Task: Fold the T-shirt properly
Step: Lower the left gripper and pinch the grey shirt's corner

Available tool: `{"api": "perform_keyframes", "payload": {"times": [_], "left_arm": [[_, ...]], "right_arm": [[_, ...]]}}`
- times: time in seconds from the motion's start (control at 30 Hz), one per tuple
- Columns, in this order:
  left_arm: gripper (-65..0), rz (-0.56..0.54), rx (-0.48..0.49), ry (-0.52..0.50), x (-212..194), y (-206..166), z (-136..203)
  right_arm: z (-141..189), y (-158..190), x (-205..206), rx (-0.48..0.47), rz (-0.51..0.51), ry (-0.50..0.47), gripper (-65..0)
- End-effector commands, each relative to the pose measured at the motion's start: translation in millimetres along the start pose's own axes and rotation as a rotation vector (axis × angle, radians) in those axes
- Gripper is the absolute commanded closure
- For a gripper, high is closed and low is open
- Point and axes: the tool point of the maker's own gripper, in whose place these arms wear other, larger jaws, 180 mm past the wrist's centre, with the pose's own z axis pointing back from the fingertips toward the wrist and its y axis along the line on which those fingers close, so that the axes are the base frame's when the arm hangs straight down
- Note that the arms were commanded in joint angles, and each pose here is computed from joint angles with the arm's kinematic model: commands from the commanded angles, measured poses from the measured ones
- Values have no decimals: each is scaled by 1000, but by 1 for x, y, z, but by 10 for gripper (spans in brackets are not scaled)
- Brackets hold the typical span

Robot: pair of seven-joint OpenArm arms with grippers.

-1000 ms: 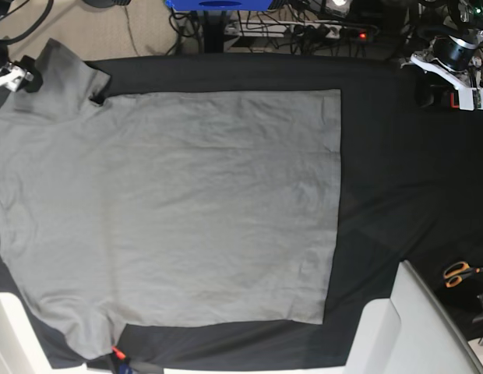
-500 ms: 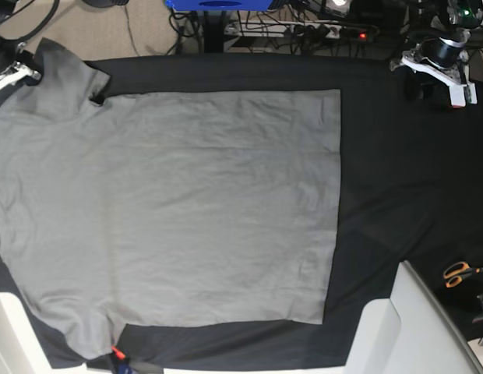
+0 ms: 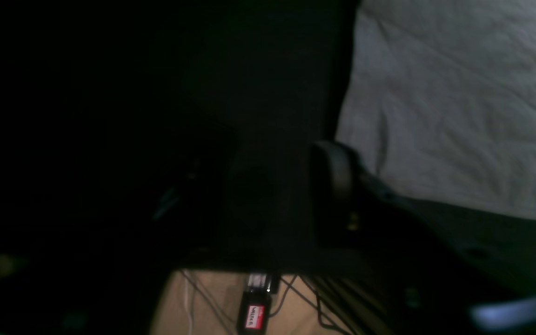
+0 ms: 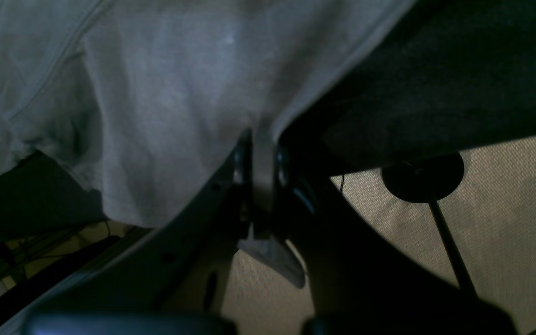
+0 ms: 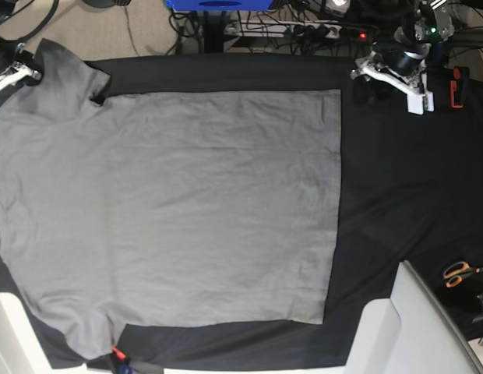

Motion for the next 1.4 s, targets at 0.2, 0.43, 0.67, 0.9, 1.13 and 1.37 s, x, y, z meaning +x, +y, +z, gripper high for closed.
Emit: {"api": "perform_keyframes", "payload": {"times": [0.2,0.43,0.67,0.9,1.13,1.37], "left_arm": [[-359,51,-21,-1,-5,-6,-14],[-359,32,-107,50,-21,-41,-29],[-359,71,-138,100,-46,-58,-34],[-352,111,-153,129,-60,-68,-42],[-46,115,-145,119,-56,-65,-43],[0,110,-156,115,-54,-70,-43]], "right_arm": [[4,-4,4,-14,23,3,-6],[4,-3,4,-13,24,3,-6],[4,-3,4,-13,24,3,-6],[4,-3,4,-13,24,3,-6],[4,-4,4,-14,24,4,-6],[-4,10,1,11,72,38,-6]]}}
